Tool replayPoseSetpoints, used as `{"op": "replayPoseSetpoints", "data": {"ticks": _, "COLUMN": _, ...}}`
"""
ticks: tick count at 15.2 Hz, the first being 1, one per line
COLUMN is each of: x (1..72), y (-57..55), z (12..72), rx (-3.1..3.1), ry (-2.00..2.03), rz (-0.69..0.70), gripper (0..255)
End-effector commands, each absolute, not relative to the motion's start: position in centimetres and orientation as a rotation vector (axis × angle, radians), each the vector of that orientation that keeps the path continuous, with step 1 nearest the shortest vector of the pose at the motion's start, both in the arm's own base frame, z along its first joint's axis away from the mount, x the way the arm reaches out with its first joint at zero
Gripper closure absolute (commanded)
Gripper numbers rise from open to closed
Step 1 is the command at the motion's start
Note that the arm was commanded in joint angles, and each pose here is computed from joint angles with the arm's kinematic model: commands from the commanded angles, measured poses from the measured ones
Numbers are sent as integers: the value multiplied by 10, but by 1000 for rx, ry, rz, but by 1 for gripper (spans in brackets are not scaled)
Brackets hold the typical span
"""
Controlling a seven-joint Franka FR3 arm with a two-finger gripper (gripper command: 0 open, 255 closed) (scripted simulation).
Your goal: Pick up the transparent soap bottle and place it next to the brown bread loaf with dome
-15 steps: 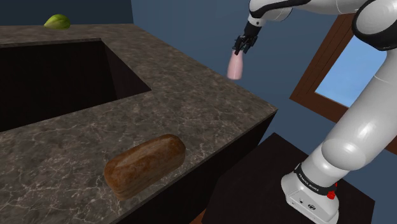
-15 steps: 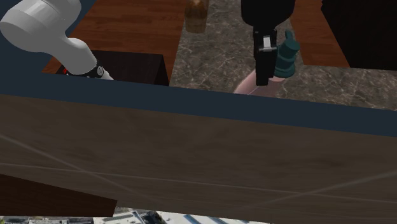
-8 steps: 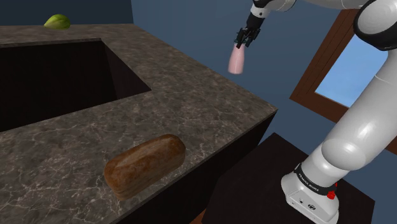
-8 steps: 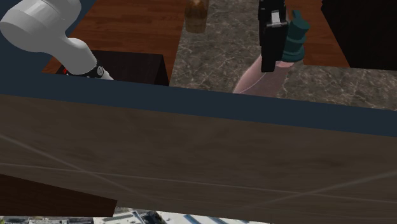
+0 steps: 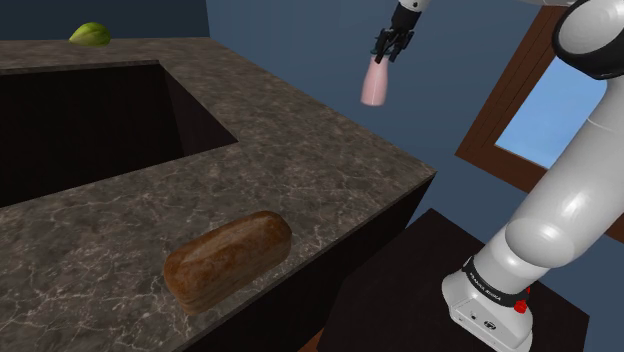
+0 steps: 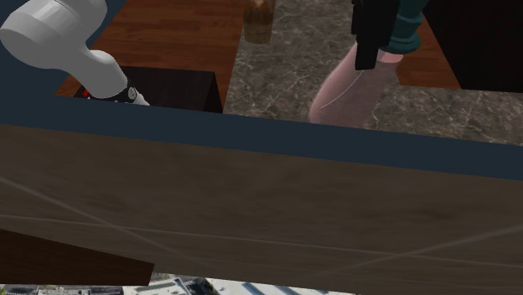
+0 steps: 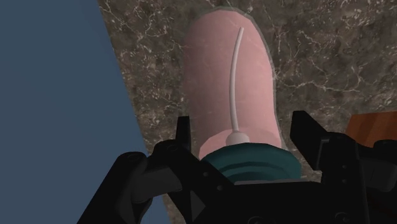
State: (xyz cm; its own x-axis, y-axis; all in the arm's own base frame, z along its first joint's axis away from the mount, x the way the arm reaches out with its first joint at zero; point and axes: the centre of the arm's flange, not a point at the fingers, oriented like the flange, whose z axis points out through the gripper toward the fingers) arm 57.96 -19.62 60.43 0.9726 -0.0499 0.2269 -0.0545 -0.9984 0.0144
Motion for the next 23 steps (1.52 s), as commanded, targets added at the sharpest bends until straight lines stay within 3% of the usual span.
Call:
{"op": "replayPoseSetpoints", "data": {"ticks": 1, "x": 580, "y": -197, "z": 616, "rx": 3100, "ry": -82, "rz": 356, "gripper": 255}}
{"op": "replayPoseSetpoints", "data": {"ticks": 12, "x": 580, "y": -197, "z": 671, "rx": 3100, "ry": -82, "rz": 356, "gripper": 255}}
{"op": "replayPoseSetpoints", "data": {"ticks": 23, "x": 553, "y": -55, "z": 672, "rx": 3100, "ry": -82, "rz": 356, "gripper": 255}}
